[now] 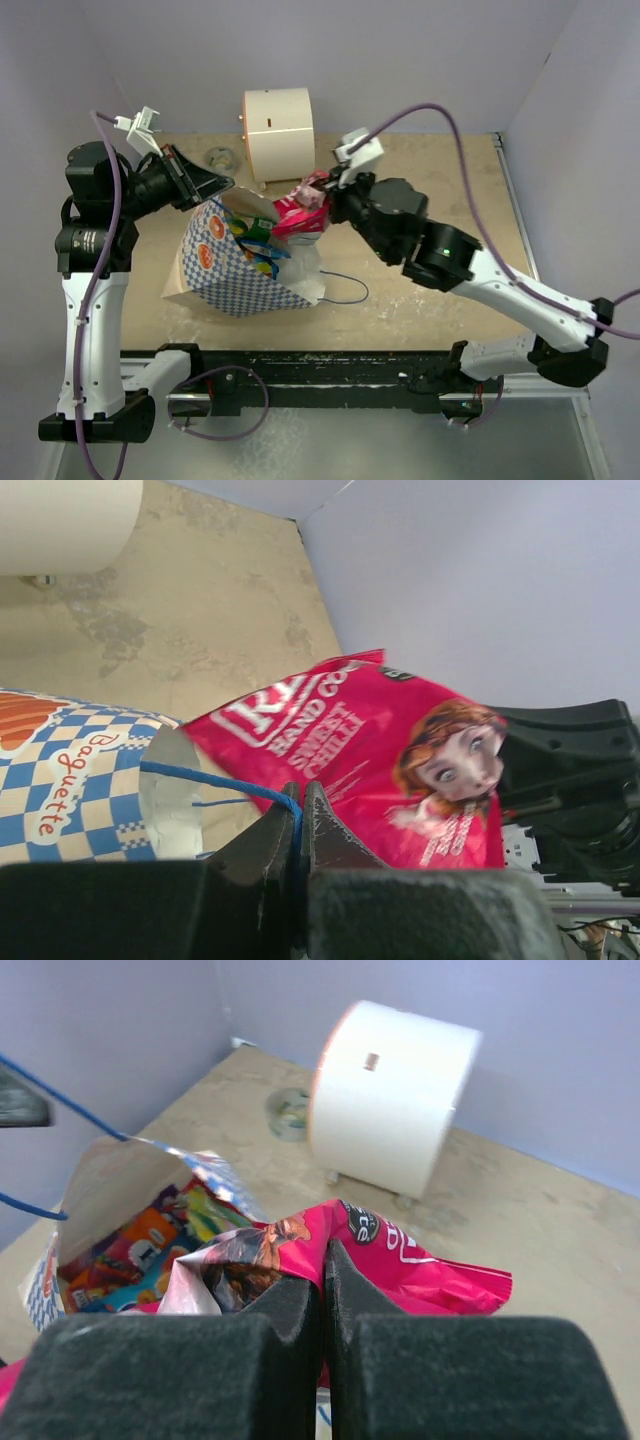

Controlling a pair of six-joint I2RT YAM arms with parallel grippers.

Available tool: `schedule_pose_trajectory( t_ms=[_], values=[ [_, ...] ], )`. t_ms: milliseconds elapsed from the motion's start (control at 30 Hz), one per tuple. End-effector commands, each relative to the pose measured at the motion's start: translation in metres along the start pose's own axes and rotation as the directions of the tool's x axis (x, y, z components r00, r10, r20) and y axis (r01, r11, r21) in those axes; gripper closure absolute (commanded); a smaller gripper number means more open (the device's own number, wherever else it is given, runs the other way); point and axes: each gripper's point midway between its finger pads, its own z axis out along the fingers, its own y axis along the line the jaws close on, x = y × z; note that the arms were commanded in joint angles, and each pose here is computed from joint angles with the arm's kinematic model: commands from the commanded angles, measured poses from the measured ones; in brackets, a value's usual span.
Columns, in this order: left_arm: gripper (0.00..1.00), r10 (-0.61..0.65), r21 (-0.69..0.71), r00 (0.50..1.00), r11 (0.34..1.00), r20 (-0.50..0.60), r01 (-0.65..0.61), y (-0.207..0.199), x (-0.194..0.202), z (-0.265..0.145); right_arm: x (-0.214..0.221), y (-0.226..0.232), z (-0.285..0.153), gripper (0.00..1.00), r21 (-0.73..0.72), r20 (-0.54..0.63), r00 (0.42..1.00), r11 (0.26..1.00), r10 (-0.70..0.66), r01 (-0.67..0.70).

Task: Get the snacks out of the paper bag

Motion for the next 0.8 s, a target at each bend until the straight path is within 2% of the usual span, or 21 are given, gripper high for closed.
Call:
schedule_pose_trajectory(
  t_ms=[0, 133, 300, 467, 567, 633, 767],
  values=[
    [1.00, 0.175, 0.115, 0.983, 0.977, 0.062, -0.181, -0.039, -0.010, -0.017, -0.006, -0.070, -0.055, 1.00, 0.267, -0.028, 0.990, 0.955, 0.138, -0.126],
    [1.00, 0.163, 0.100, 0.985, 0.981, 0.063, -0.169, -0.035, -0.006, -0.018, 0.039, -0.109, -0.110, 1.00, 0.429, -0.123, 0.951, 0.880, 0.283, -0.206],
    [1.00, 0.096, 0.099, 0.994, 0.990, 0.053, -0.101, -0.031, 0.002, -0.019, 0.104, -0.126, -0.151, 1.00, 0.567, -0.215, 0.873, 0.784, 0.438, -0.253],
    [1.00, 0.042, 0.054, 0.998, 0.998, 0.038, -0.044, -0.027, 0.004, -0.021, 0.151, -0.137, -0.146, 1.00, 0.664, -0.299, 0.843, 0.732, 0.447, -0.152],
    [1.00, 0.015, 0.016, 0.999, 1.000, 0.036, -0.015, -0.020, 0.005, -0.021, 0.179, -0.170, -0.133, 1.00, 0.739, -0.333, 0.816, 0.668, 0.473, -0.086],
    [1.00, -0.009, -0.004, 0.999, 1.000, 0.043, 0.009, -0.016, 0.006, -0.021, 0.191, -0.192, -0.126, 1.00, 0.757, -0.344, 0.809, 0.650, 0.477, -0.061],
    [1.00, -0.040, -0.001, 0.998, 0.999, 0.043, 0.040, -0.015, 0.005, -0.018, 0.191, -0.251, -0.140, 1.00, 0.844, -0.305, 0.829, 0.536, 0.469, 0.007]
  ],
)
